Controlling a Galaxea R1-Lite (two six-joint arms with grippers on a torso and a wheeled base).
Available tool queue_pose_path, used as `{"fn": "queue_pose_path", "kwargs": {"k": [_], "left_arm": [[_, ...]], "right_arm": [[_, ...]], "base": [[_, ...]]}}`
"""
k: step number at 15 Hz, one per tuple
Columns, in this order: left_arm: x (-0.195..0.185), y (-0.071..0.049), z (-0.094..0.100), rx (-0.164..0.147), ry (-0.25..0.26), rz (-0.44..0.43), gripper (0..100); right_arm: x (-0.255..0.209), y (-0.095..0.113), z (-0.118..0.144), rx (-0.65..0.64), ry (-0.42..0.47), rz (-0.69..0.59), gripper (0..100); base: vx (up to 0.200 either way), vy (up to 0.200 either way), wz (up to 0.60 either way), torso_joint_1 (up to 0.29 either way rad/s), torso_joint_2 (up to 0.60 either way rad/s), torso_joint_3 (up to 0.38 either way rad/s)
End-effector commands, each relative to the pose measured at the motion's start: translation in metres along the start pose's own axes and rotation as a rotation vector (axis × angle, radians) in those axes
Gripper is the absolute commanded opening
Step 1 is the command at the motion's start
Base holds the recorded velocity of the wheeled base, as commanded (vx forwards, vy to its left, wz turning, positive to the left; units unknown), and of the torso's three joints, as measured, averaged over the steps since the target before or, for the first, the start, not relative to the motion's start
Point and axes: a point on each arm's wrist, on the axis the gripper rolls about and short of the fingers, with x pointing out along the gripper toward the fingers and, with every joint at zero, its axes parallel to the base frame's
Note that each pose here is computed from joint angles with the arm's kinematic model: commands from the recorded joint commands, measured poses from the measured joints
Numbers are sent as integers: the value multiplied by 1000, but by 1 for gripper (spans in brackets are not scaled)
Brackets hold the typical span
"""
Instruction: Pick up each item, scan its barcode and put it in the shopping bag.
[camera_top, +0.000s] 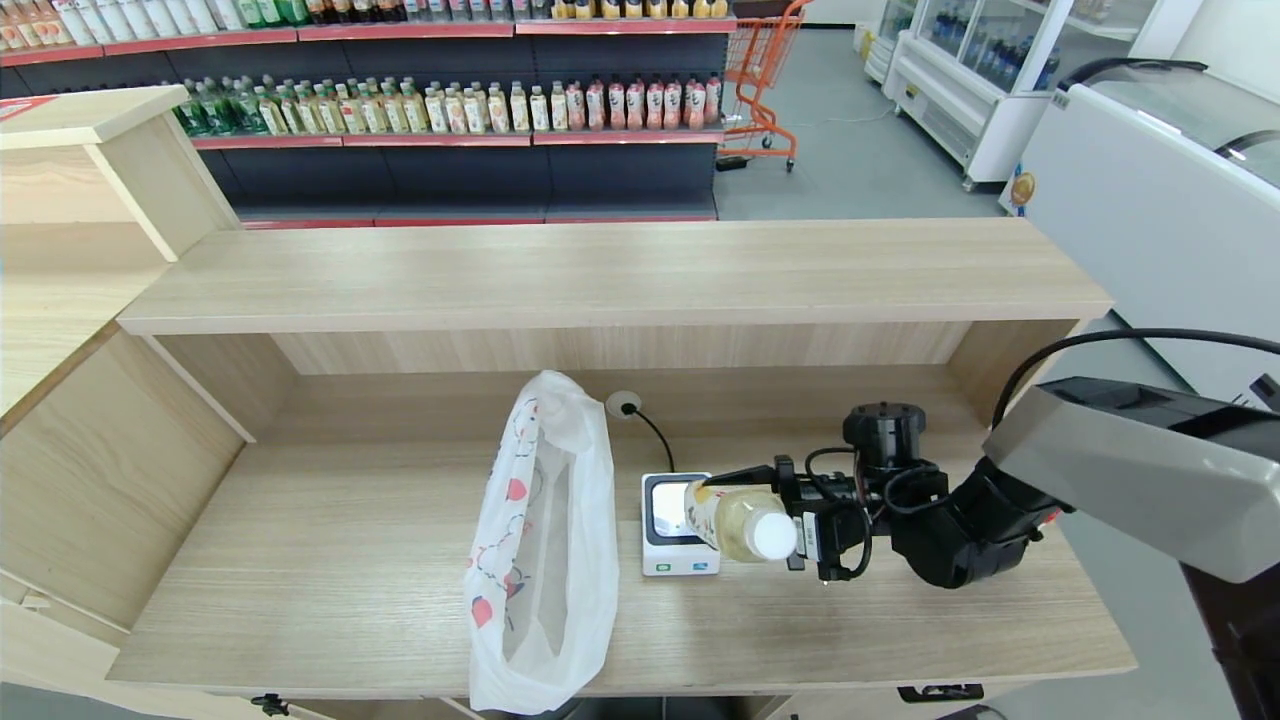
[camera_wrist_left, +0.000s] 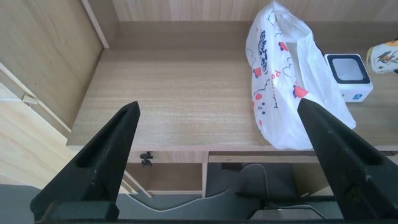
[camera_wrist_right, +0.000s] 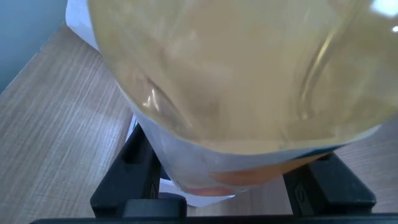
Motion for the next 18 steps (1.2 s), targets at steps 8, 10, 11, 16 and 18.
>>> {"fn": "queue_pose_path", "kwargs": {"k": [8, 10, 11, 16, 18], "left_arm": [[0, 0, 0, 0, 0, 0, 100], [0, 0, 0, 0, 0, 0, 100], [0, 0, 0, 0, 0, 0, 100], [0, 0, 0, -1, 0, 0, 100], [0, 0, 0, 0, 1, 0, 100]], "right_arm": [[30, 1, -29, -54, -23, -11, 0], [32, 1, -34, -59, -22, -15, 0], [34, 2, -37, -65, -24, -16, 0], [38, 9, -44, -74, -23, -11, 0], [38, 10, -46, -72, -21, -11, 0]], "base": [[0, 0, 0, 0, 0, 0], [0, 0, 0, 0, 0, 0], [0, 0, 0, 0, 0, 0], [0, 0, 0, 0, 0, 0], [0, 0, 0, 0, 0, 0]]}}
